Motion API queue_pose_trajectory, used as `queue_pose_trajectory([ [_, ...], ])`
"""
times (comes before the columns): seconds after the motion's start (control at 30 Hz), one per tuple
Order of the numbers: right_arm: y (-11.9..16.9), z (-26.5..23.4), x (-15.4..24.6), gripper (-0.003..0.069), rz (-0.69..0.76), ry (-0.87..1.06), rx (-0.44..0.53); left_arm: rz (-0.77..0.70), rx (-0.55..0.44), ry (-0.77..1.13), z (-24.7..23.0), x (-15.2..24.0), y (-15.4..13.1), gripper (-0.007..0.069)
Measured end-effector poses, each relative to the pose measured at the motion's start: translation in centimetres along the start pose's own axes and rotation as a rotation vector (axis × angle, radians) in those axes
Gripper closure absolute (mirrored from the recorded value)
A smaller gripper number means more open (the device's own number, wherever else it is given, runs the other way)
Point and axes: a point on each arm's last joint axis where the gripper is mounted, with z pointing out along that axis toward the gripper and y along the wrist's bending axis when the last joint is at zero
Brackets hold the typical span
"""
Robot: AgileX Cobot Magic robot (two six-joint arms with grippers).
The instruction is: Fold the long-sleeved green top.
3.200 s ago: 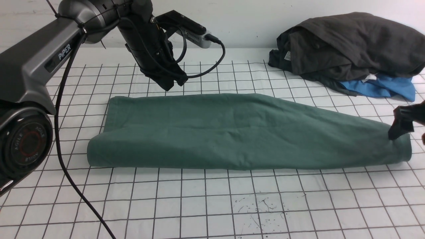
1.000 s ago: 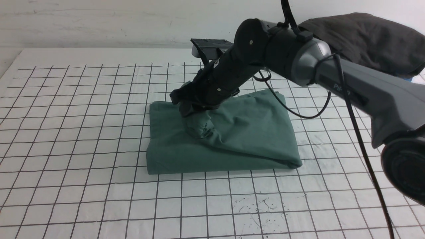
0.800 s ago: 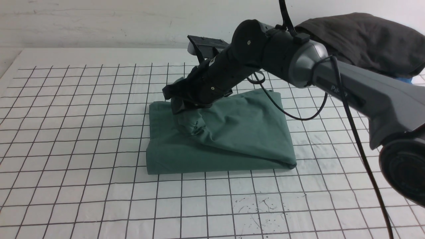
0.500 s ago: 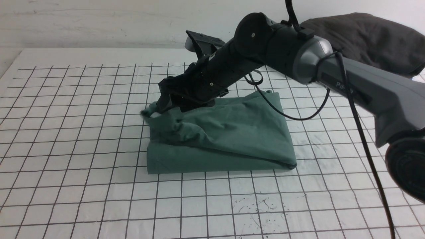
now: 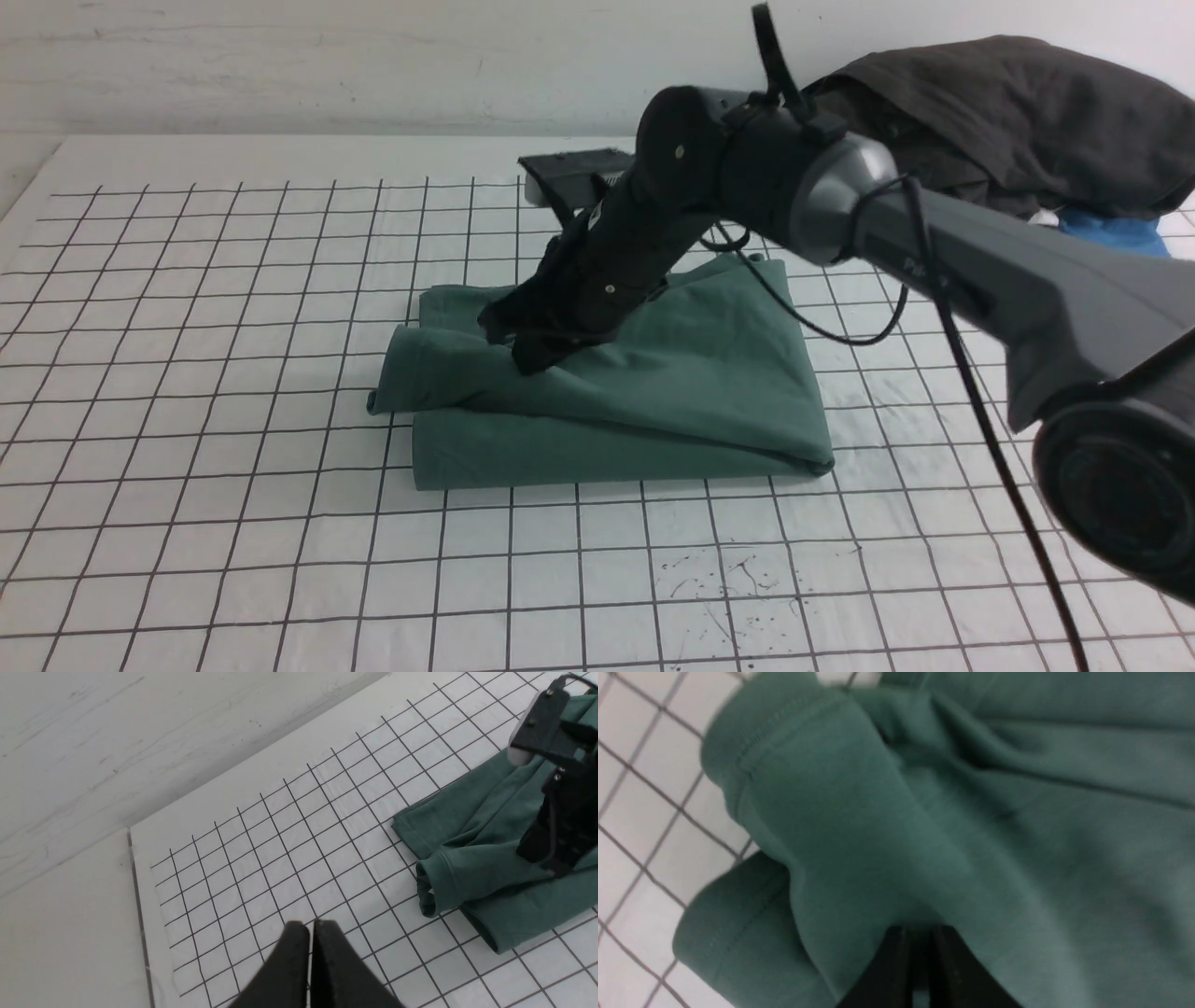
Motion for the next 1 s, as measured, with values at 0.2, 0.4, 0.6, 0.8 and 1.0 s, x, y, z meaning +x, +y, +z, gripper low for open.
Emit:
queue_pose_trajectory([
  [0.2, 3.5, 1.4, 1.2, 0.0671, -0.116, 0.091, -0.046, 0.0, 0.0, 0.001, 0.0, 0.0, 0.0, 0.0632],
  [0.4, 4.2, 1.4, 1.7, 0.0673, -0.152, 0.144, -0.046, 0.0, 0.0, 0.001, 0.0, 0.0, 0.0, 0.0632],
  [0.6, 4.1, -2.3, 0.9, 0.0673, -0.166, 0.123, -0.027, -0.015, 0.004, 0.012, 0.3, 0.2, -0.1, 0.0632],
  [0.8, 4.8, -14.9, -0.3, 0.0673, -0.275, -0.063, 0.166, -0.073, 0.018, 0.071, 0.9, 3.6, -1.3, 0.0632],
  [1.0, 4.8, -22.6, 4.3, 0.0673, -0.244, -0.089, 0.238, -0.136, 0.009, 0.045, -0.7, 10.1, -3.1, 0.0632],
])
